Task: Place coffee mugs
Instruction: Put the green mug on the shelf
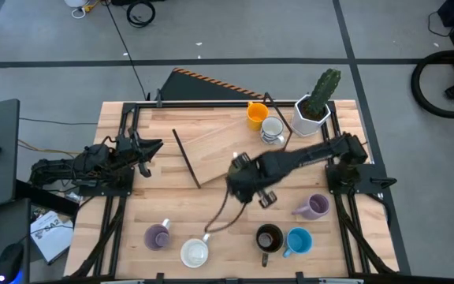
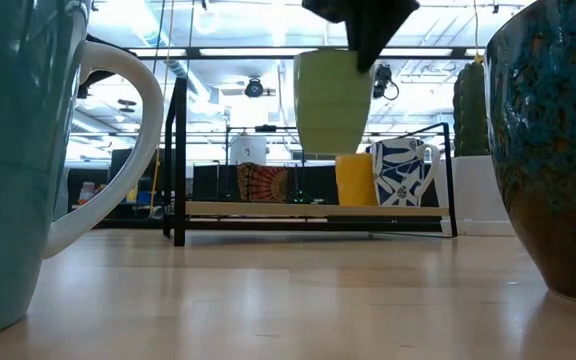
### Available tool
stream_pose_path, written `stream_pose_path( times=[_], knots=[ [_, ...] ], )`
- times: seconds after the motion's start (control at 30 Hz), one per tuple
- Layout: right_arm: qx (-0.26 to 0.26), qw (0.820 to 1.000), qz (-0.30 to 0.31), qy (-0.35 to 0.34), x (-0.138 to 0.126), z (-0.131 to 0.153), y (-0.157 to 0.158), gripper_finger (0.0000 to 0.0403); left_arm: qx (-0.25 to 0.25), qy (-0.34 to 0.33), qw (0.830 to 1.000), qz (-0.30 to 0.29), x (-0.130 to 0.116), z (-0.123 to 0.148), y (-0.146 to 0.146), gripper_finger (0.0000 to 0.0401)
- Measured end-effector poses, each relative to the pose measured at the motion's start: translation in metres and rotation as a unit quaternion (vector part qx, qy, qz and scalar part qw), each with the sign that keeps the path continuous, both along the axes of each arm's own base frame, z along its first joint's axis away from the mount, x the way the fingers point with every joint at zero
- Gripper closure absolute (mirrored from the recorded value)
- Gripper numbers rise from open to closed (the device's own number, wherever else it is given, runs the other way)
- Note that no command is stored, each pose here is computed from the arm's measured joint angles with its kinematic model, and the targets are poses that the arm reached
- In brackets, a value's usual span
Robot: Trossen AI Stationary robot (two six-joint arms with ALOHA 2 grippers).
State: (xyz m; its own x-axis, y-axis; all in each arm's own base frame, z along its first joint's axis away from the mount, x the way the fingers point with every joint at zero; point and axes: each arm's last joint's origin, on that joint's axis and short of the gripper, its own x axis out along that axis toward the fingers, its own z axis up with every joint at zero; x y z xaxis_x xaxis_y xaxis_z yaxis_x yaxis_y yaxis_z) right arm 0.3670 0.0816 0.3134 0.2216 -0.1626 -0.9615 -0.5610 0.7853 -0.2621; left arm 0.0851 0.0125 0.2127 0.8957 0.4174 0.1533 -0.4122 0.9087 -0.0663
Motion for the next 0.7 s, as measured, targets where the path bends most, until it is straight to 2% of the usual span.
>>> stream_pose_path(
  times=[0.17, 0.3, 0.43, 0.53, 0.7],
  knots=[
    [0.010, 0.997, 0.068, 0.025, 0.006, 0.001, -0.044, 0.0382, 0.004, 0.001, 1.000, 0.005, 0.000, 0.000, 0.000, 0.0333],
    [-0.008, 0.991, 0.126, 0.038, 0.009, 0.000, -0.080, 0.0382, 0.004, 0.001, 1.000, 0.005, 0.000, 0.000, 0.000, 0.0333],
    [-0.016, 0.993, 0.114, 0.020, 0.012, 0.000, -0.117, 0.0382, 0.003, 0.002, 1.000, 0.005, 0.000, 0.000, 0.000, 0.0333],
    [0.007, 0.994, 0.110, 0.011, 0.010, -0.001, -0.143, 0.0382, 0.003, 0.004, 1.000, 0.005, 0.000, 0.000, 0.000, 0.0333],
    [0.012, 0.994, 0.105, 0.003, 0.008, -0.010, -0.172, 0.0382, 0.003, 0.004, 1.000, 0.005, 0.000, 0.000, 0.000, 0.0333]
  ],
)
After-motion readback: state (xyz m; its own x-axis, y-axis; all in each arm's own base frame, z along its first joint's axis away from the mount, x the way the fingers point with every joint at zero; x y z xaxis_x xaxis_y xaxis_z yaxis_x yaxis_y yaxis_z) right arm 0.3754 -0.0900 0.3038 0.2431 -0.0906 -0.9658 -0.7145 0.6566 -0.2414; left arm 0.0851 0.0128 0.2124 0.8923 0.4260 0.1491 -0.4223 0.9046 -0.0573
